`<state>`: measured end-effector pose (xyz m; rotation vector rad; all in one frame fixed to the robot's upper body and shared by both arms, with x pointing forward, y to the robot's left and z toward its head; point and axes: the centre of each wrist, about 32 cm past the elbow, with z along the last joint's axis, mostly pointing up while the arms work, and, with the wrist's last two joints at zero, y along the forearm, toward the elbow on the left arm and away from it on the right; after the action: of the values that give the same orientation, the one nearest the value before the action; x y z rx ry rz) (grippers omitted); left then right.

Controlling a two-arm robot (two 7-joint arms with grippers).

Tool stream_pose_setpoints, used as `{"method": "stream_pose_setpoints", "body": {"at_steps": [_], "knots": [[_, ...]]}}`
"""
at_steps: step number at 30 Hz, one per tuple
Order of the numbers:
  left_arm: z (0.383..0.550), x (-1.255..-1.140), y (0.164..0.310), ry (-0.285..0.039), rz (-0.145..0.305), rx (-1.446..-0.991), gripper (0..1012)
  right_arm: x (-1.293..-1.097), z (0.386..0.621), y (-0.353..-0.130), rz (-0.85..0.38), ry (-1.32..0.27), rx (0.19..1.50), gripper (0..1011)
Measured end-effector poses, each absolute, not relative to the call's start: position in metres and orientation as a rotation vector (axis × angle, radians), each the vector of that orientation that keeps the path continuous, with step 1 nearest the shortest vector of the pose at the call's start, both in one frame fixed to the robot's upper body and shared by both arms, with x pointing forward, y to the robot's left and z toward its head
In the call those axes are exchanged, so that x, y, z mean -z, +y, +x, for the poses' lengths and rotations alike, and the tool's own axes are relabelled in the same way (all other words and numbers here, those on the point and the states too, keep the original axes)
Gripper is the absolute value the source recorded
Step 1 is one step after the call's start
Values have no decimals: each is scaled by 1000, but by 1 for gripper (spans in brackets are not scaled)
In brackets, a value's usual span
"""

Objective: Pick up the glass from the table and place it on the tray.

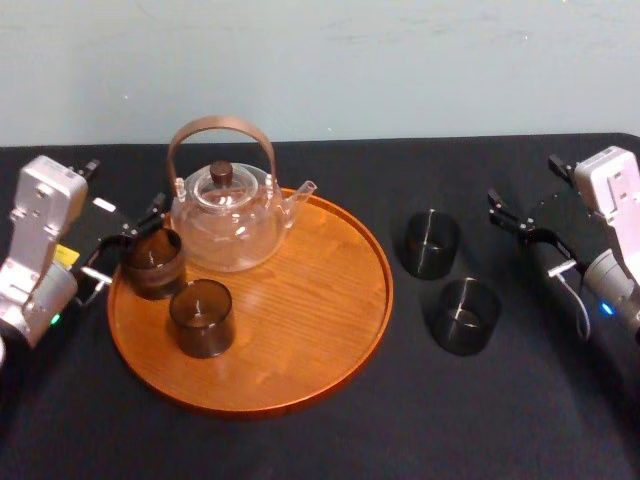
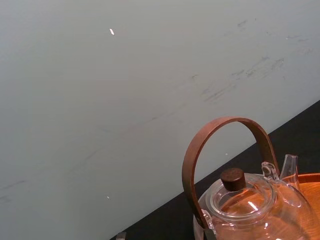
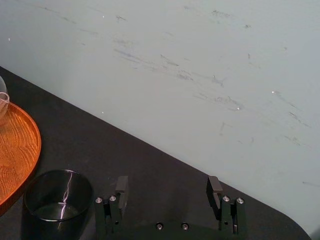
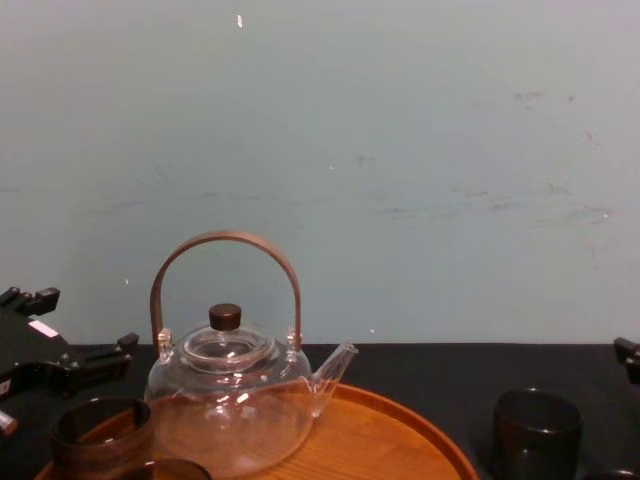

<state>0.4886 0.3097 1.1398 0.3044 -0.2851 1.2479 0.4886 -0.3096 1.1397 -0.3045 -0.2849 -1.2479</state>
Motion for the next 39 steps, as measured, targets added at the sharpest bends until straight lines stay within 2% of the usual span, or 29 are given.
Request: {"method": "stream_pose_setpoints", "body": {"at_steps": [39], "knots": [[489,-1140,310,-285,304,-1248,1001,-1140,489,-310,-305,-285,1248,1002]]}}
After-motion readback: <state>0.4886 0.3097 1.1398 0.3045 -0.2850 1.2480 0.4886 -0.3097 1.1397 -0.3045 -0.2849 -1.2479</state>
